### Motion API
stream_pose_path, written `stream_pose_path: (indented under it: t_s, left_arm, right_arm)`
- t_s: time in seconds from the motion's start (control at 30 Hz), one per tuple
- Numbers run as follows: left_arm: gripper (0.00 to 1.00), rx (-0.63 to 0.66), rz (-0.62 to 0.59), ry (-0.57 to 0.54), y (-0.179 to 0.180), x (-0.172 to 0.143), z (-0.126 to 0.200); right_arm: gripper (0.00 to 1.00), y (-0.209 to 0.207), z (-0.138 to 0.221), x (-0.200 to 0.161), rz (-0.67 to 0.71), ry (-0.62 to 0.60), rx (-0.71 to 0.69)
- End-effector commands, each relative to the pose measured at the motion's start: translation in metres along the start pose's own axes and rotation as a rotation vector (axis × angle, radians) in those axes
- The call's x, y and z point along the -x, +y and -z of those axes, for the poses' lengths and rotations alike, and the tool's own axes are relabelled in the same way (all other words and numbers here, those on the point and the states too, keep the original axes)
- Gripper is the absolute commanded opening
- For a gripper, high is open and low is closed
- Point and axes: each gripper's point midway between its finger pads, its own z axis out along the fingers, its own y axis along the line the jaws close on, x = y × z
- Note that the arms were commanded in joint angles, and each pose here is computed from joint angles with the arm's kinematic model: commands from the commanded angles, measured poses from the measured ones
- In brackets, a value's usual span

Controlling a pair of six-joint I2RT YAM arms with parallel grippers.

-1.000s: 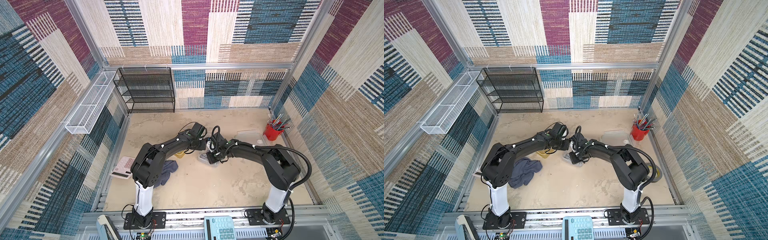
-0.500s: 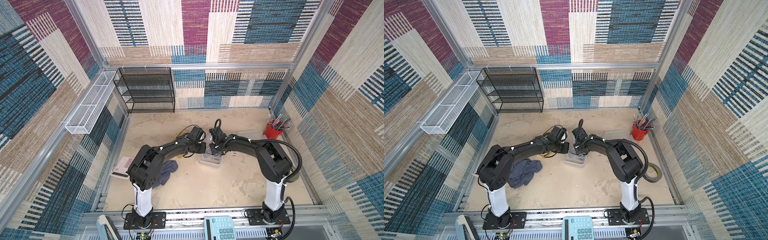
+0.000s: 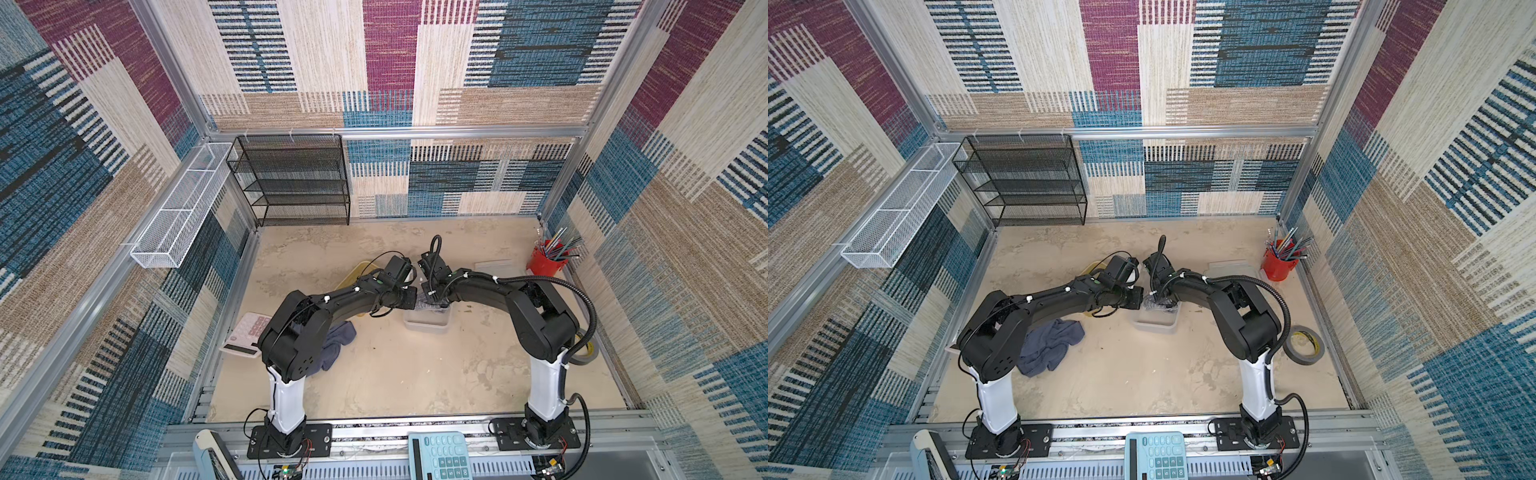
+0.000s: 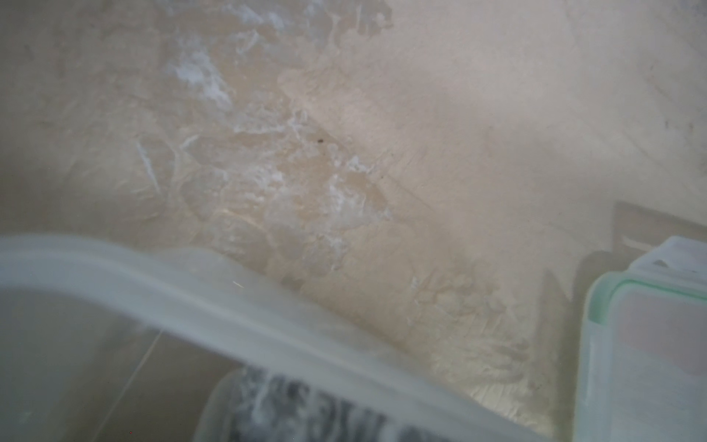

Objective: Wipe the insides of the lunch boxes
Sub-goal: Wipe the dirt inside the lunch box, then move the lunch box to the center of the board.

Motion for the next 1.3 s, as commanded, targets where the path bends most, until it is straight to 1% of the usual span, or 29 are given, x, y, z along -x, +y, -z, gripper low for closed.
stream_pose_path:
  t_s: [0.0, 0.1, 0.2, 0.3, 0.47, 0.53, 0.63, 0.9, 1.0, 1.07, 1.17, 1.27]
  left_arm:
    - [0.09, -0.146, -0.02, 0.132, -0.027, -0.028, 0.003]
    - [0.09, -0.135, -0.014, 0.137, -0.026, -0.028, 0.002]
    - [0.09, -0.086, 0.003, 0.133, -0.017, -0.023, 0.0]
    - [0.09, -0.042, 0.011, 0.121, -0.008, -0.015, -0.001]
    - [0.09, -0.024, 0.021, 0.11, -0.003, -0.005, -0.001]
    - [0.09, -0.012, 0.026, 0.1, 0.001, 0.0, -0.001]
    - [0.1, -0.001, 0.041, 0.083, 0.006, 0.009, -0.002]
    - [0.11, 0.021, 0.056, 0.061, 0.013, 0.031, -0.01]
    - [0.11, 0.035, 0.065, 0.053, 0.017, 0.04, -0.015]
    - [0.11, 0.044, 0.068, 0.042, 0.02, 0.049, -0.018]
    - [0.11, 0.051, 0.09, 0.022, 0.025, 0.063, -0.022]
    - [0.12, 0.05, 0.117, -0.024, 0.028, 0.082, -0.024]
  right_arm:
    - [0.04, 0.006, 0.015, 0.057, -0.129, -0.225, 0.074]
    - [0.04, 0.014, 0.028, 0.072, -0.16, -0.283, 0.153]
    - [0.04, 0.019, 0.041, 0.085, -0.171, -0.314, 0.214]
    - [0.02, 0.017, 0.054, 0.093, -0.183, -0.338, 0.235]
    - [0.02, 0.004, 0.077, 0.098, -0.232, -0.39, 0.287]
    - [0.01, 0.001, 0.086, 0.099, -0.229, -0.411, 0.29]
    - [0.0, -0.008, 0.103, 0.104, -0.224, -0.45, 0.271]
    - [0.0, -0.047, 0.166, 0.118, -0.235, -0.593, 0.191]
    - [0.0, -0.063, 0.19, 0.117, -0.255, -0.64, 0.159]
    - [0.02, -0.073, 0.204, 0.113, -0.262, -0.663, 0.142]
    - [0.05, -0.09, 0.215, 0.1, -0.297, -0.653, 0.104]
    - [0.07, -0.1, 0.212, 0.075, -0.339, -0.6, 0.087]
